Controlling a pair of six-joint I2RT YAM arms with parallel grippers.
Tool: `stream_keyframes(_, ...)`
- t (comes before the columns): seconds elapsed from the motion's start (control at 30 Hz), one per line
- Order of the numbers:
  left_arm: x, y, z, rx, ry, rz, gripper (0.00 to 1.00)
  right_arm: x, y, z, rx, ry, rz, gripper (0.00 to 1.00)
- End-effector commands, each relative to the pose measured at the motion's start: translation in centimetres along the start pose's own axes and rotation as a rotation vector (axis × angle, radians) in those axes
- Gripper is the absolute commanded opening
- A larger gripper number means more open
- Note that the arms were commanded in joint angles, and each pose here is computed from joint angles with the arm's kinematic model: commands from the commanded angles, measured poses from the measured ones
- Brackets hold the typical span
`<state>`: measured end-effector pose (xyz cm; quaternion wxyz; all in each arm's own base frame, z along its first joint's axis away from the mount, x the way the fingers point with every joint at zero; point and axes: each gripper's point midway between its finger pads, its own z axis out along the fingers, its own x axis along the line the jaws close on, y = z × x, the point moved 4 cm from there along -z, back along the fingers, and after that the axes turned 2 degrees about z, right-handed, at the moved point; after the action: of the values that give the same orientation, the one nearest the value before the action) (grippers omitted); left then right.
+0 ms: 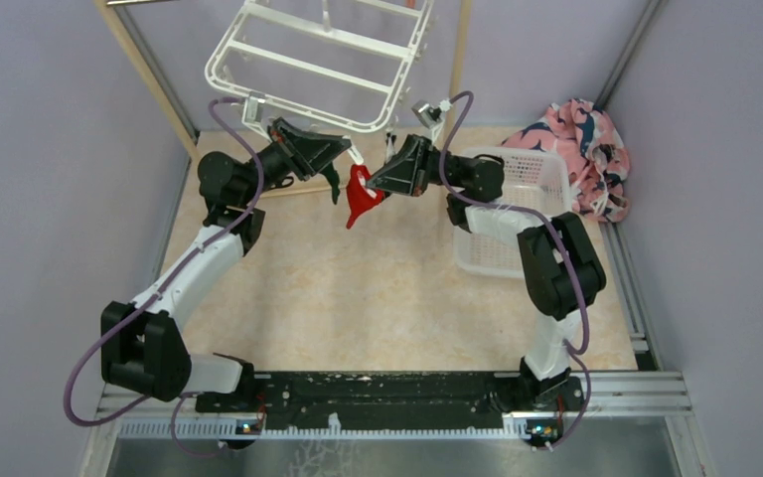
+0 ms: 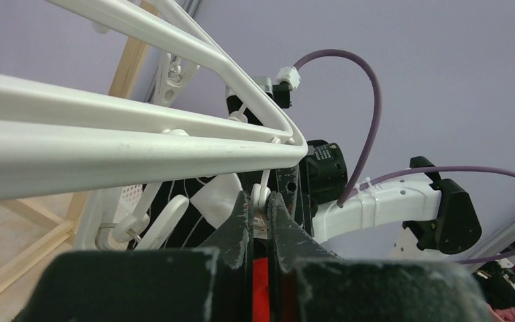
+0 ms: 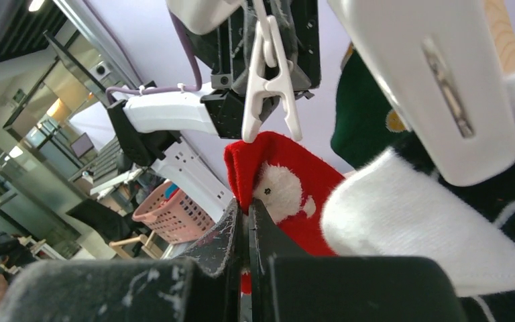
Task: Clip the socks to the hanger
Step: Pick up the hanger.
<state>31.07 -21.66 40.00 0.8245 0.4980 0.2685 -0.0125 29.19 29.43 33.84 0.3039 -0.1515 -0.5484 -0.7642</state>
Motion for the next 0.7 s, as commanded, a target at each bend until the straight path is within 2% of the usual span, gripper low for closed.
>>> stream_keyframes(0.0,-1.8,-0.3,-0.4,0.034,-0.068,0.021,0.0,3.2,1.8,0.2,-0.01,0.12,-0.164,0.0)
stream_keyframes(0.67,-2.1,-0.5,-0.3,0.049,-0.104,0.014,0.0,1.9,3.4,-0.1,-0.042,0.11,-0.16,0.0)
